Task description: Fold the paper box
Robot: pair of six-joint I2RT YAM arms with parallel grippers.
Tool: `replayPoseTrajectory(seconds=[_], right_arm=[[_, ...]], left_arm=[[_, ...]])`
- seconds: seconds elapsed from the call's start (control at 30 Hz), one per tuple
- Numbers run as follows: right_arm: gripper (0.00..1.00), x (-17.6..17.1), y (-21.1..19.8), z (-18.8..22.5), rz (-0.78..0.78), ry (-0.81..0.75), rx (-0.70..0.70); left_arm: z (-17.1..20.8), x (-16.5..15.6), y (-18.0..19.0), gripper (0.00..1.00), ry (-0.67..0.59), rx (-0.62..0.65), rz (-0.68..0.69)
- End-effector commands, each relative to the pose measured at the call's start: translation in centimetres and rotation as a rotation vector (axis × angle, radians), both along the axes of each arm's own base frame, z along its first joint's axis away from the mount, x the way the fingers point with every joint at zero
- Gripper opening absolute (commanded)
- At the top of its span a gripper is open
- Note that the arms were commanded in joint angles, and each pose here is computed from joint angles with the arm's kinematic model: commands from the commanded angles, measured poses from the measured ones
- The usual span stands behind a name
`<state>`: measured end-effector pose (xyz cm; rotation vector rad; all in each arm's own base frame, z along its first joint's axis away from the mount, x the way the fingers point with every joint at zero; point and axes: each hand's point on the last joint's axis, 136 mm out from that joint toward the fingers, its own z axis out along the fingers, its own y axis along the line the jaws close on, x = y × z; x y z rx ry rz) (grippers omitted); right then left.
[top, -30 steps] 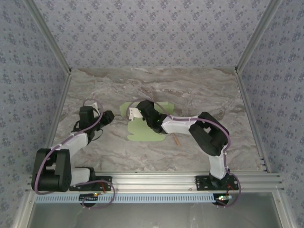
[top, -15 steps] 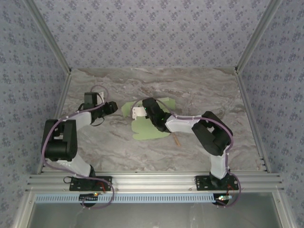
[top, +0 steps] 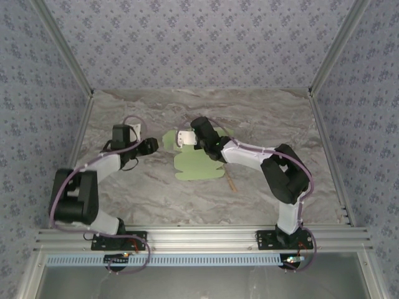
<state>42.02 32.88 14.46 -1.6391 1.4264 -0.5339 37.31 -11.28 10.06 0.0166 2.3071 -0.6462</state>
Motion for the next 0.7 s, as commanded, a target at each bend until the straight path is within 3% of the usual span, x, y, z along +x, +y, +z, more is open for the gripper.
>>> replayPoseTrajectory(seconds=[0.0, 0.27, 0.47, 0.67], right_arm=[[0.0, -1.0, -0.6, 1.9, -0.02, 0.137, 0.086], [0.0, -2.3, -1.7, 2.7, -0.049, 0.448, 0.187], [0.0, -3.7, -1.9, 3.3, -0.029, 0.601, 0.229], [0.0, -4.2, -2.0, 3.6, -0.022, 0.651, 0.232]], left_arm=[[5.2, -0.5, -3.1, 0.59, -0.277, 0.073, -0.164], [9.5, -3.1, -9.1, 0.63, -0.558, 0.158, -0.451], [9.6, -2.1, -9.6, 0.63, -0.597, 0.26, -0.521], [10.8, -1.3, -9.8, 0.63, -0.656, 0.313, -0.552]])
